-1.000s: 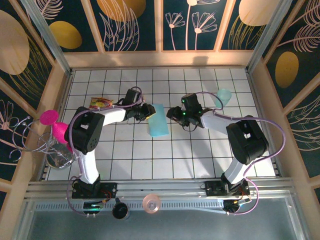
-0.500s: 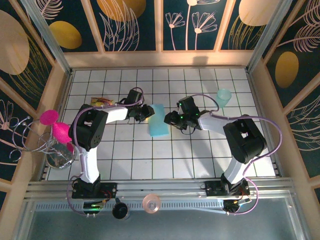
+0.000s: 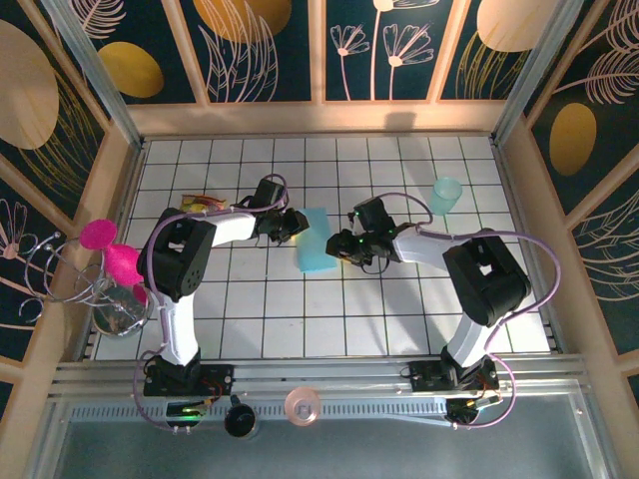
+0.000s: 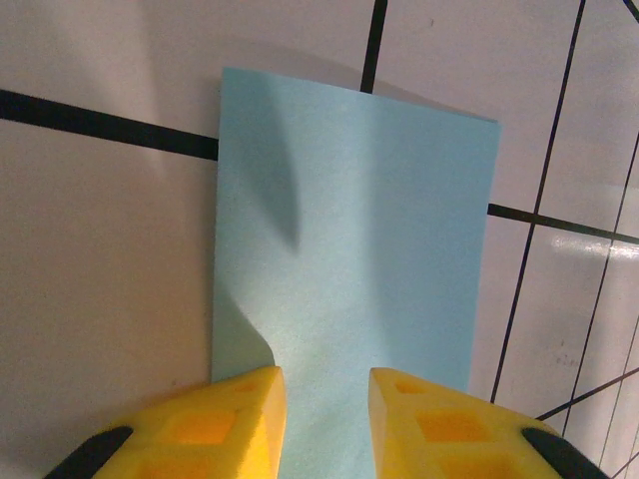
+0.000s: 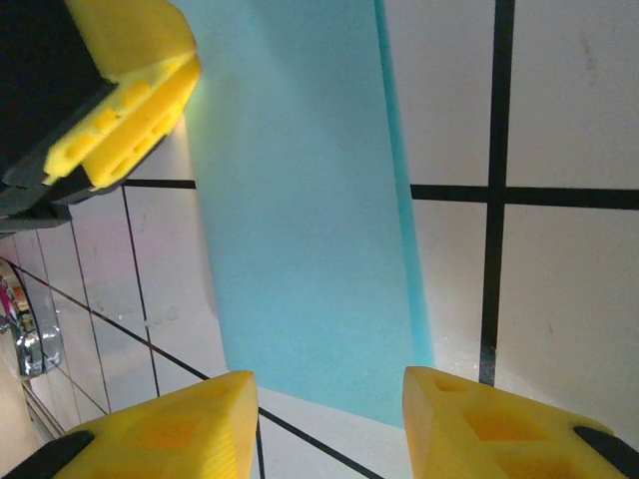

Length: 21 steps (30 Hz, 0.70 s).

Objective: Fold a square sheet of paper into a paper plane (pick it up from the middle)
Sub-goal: Fold the triangle a second time at the center of the table.

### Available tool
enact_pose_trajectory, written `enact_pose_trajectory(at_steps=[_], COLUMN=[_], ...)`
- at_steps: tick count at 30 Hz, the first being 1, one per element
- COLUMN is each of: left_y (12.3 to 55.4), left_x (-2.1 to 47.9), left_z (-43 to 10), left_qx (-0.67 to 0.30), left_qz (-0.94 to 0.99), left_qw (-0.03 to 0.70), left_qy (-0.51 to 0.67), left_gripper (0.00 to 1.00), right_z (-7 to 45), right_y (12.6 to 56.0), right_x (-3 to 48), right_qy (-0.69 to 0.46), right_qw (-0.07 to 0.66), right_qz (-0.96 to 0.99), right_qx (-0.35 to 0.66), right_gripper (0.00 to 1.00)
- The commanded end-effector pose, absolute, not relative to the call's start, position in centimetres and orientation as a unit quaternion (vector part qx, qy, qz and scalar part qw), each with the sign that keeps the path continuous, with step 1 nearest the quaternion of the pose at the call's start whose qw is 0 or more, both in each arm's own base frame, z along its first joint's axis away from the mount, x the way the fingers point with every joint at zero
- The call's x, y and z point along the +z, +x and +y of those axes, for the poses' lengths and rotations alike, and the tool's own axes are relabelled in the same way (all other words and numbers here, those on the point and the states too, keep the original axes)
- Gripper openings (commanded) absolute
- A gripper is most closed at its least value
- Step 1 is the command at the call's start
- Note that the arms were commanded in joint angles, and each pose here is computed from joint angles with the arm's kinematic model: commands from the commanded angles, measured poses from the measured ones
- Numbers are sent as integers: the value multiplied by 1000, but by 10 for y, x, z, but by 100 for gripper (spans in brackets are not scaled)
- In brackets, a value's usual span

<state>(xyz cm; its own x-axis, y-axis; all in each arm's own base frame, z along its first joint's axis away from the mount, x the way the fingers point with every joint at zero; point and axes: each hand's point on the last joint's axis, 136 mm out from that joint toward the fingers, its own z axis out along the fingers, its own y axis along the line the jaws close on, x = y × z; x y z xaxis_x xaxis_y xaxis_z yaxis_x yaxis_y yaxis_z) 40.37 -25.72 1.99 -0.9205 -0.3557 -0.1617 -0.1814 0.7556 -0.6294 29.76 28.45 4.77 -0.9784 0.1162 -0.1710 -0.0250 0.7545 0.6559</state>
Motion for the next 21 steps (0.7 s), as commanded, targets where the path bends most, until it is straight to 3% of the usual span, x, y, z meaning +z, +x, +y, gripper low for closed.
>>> enact_pose_trajectory(at_steps=[1,21], left_y=[388,388], left_x=[-6,-4], left_z=[-247,-248], left_qx=[-275,-280], left_qz=[943,942], left_qw=[105,104], left_qy=[-154,-154], left_gripper=[29,28], right_z=[281,301], right_y=[282,282], right_x=[27,37], right_qy=[18,3], right_qw=[72,70], right_qz=[942,926], right_qx=[328,372], right_gripper=[43,38])
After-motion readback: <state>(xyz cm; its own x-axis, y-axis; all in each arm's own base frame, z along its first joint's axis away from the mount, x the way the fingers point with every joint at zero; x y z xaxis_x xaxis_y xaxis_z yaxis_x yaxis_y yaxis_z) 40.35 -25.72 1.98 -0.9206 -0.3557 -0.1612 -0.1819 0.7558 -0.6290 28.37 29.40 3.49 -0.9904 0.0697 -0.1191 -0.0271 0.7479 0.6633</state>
